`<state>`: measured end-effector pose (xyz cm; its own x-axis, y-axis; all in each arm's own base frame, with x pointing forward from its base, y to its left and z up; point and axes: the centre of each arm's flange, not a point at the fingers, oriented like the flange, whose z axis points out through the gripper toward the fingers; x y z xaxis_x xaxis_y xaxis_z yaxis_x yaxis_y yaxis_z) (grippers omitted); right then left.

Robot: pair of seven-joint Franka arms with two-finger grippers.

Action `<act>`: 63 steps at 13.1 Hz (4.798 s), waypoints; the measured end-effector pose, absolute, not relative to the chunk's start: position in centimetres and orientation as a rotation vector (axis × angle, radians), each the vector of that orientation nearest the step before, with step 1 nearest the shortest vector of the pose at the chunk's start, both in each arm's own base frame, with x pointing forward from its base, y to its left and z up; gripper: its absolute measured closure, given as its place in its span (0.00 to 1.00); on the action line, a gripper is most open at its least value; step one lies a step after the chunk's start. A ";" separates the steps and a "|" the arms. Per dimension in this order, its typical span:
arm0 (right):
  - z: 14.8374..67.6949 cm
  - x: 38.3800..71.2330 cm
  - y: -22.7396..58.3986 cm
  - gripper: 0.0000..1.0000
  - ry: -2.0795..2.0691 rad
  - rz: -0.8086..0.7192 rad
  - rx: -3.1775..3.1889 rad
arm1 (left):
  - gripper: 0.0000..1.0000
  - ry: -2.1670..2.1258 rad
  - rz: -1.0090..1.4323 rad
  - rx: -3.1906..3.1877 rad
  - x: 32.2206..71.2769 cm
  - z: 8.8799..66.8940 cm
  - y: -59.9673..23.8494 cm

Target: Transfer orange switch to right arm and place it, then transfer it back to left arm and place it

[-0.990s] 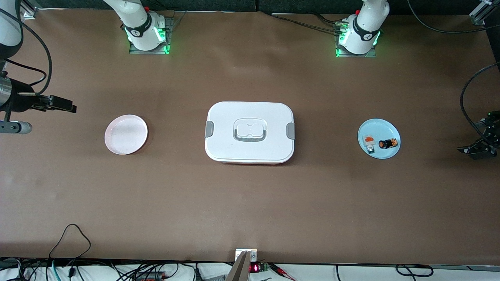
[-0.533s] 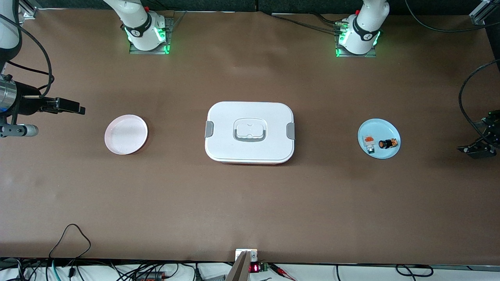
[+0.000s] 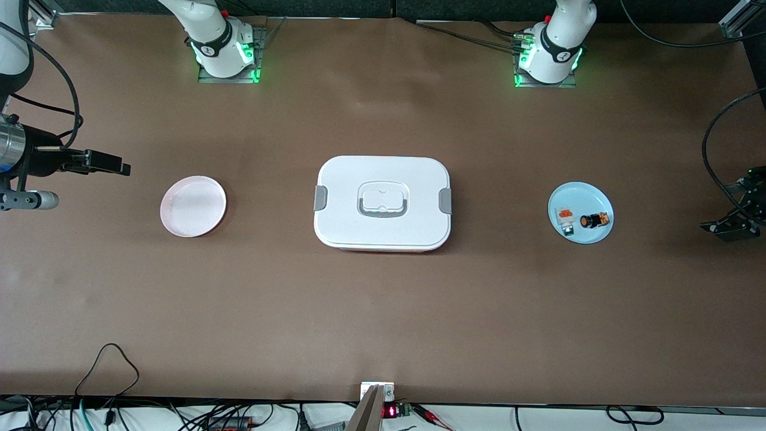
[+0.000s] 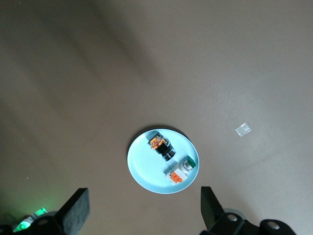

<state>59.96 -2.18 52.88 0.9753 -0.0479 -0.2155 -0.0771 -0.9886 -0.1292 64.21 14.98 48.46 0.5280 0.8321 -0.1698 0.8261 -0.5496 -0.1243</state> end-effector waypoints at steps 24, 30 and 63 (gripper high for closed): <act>51.6 60.4 2.1 0.00 0.042 0.362 -2.812 | 0.00 -2.064 0.276 -2.256 61.3 39.3 12.7; 50.2 60.6 1.7 0.00 -0.030 0.392 -2.767 | 0.00 -2.101 0.222 -2.248 60.8 41.3 14.3; 50.2 60.5 1.3 0.00 -0.024 0.400 -2.761 | 0.00 -1.976 0.221 -2.372 59.8 45.9 13.9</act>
